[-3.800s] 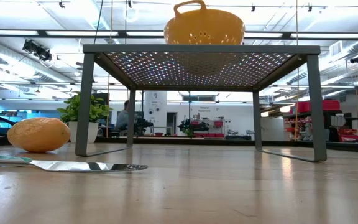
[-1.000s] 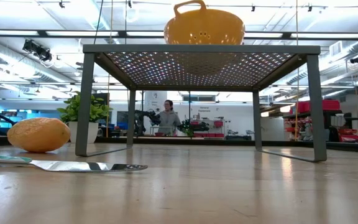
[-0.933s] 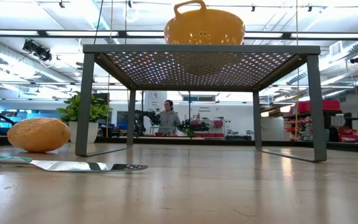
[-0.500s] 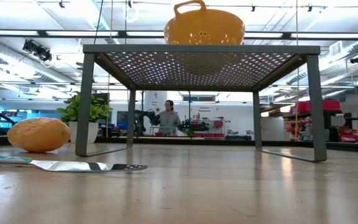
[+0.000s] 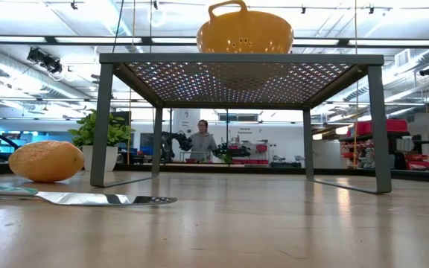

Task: Pick & Place Fruit
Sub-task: Put the kiwi into the strainer bowl on the shelf

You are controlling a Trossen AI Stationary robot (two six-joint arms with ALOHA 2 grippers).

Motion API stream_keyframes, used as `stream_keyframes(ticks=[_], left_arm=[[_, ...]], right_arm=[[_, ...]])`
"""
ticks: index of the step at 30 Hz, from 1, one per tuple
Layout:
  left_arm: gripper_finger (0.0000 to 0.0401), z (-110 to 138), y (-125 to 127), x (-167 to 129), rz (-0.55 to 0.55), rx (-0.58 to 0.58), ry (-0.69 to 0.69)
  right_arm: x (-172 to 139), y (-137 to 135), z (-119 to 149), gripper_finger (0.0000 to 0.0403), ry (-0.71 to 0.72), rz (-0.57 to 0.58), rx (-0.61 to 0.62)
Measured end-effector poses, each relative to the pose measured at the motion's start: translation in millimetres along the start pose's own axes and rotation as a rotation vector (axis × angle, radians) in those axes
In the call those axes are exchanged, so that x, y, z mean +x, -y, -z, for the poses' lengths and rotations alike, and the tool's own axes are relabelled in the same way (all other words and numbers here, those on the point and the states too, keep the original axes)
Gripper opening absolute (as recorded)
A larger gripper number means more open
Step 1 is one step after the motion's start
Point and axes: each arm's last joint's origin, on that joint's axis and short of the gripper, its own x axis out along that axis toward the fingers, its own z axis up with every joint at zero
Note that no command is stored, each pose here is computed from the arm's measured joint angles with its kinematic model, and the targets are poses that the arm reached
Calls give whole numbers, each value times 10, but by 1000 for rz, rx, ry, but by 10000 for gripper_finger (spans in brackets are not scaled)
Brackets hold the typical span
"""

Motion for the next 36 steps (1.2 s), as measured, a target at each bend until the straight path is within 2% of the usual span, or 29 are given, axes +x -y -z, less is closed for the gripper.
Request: stream_keyframes(ticks=[8,12,19,27,36], left_arm=[[2,112,-11,-5,-47,31,-95],[3,218,-14,-18,-64,114,-194],[2,337,10,52,-27,241,-302],[7,443,-18,251,-68,256,-364],[8,514,67,278,-46,316,-379]], right_arm=[[0,1,1,2,-1,2,0],[0,5,1,2,-2,19,16],[0,10,3,2,-4,36,52],[0,10,9,2,-9,35,52],[0,10,8,2,-9,35,52]])
